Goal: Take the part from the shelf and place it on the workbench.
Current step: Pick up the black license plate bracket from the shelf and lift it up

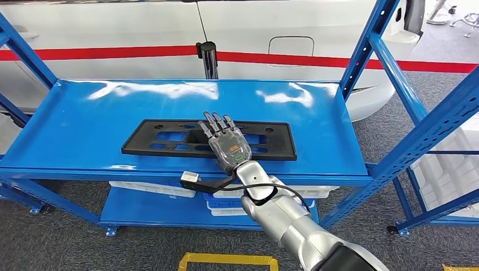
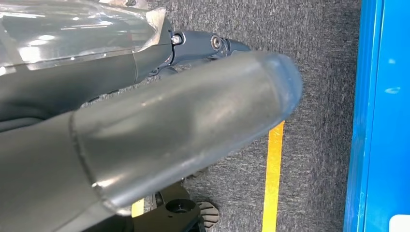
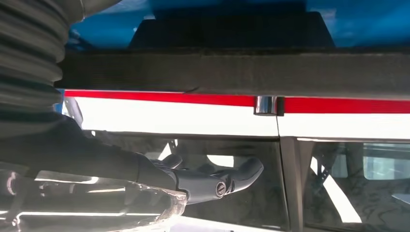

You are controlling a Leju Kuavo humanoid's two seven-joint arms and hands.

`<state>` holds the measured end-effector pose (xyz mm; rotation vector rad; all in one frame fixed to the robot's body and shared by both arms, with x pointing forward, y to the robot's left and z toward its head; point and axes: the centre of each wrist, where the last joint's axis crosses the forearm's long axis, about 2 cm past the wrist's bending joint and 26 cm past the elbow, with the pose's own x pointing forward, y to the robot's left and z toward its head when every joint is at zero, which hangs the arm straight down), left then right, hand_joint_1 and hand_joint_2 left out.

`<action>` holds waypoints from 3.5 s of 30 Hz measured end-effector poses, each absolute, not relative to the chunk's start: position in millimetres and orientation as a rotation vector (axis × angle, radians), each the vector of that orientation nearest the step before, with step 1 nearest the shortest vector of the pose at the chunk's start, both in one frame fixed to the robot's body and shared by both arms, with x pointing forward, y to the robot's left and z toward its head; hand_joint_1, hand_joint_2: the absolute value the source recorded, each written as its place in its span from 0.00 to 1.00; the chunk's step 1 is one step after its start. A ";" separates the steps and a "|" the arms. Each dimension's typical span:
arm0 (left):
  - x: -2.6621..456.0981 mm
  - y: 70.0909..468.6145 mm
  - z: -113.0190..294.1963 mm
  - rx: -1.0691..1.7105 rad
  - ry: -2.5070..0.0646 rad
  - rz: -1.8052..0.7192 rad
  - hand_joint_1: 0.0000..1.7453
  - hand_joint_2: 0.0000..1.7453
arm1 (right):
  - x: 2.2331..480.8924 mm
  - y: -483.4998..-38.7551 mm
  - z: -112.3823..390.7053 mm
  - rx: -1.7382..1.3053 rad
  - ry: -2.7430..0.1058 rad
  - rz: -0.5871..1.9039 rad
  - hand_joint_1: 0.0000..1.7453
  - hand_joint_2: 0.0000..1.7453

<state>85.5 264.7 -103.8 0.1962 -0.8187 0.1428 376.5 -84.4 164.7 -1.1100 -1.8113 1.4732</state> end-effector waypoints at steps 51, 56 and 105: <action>88.6 279.2 -103.9 0.182 -0.814 0.127 0.00 0.00 | 395.6 -95.6 181.4 -0.621 -2.086 0.895 1.00 1.00; 79.7 281.1 -105.7 0.190 -0.833 0.149 0.00 0.00 | 391.3 -97.3 227.7 0.003 -2.167 0.427 1.00 1.00; 64.7 287.0 -108.2 0.271 -0.780 0.303 0.00 1.00 | 337.1 -120.6 242.9 0.561 -2.289 0.298 1.00 1.00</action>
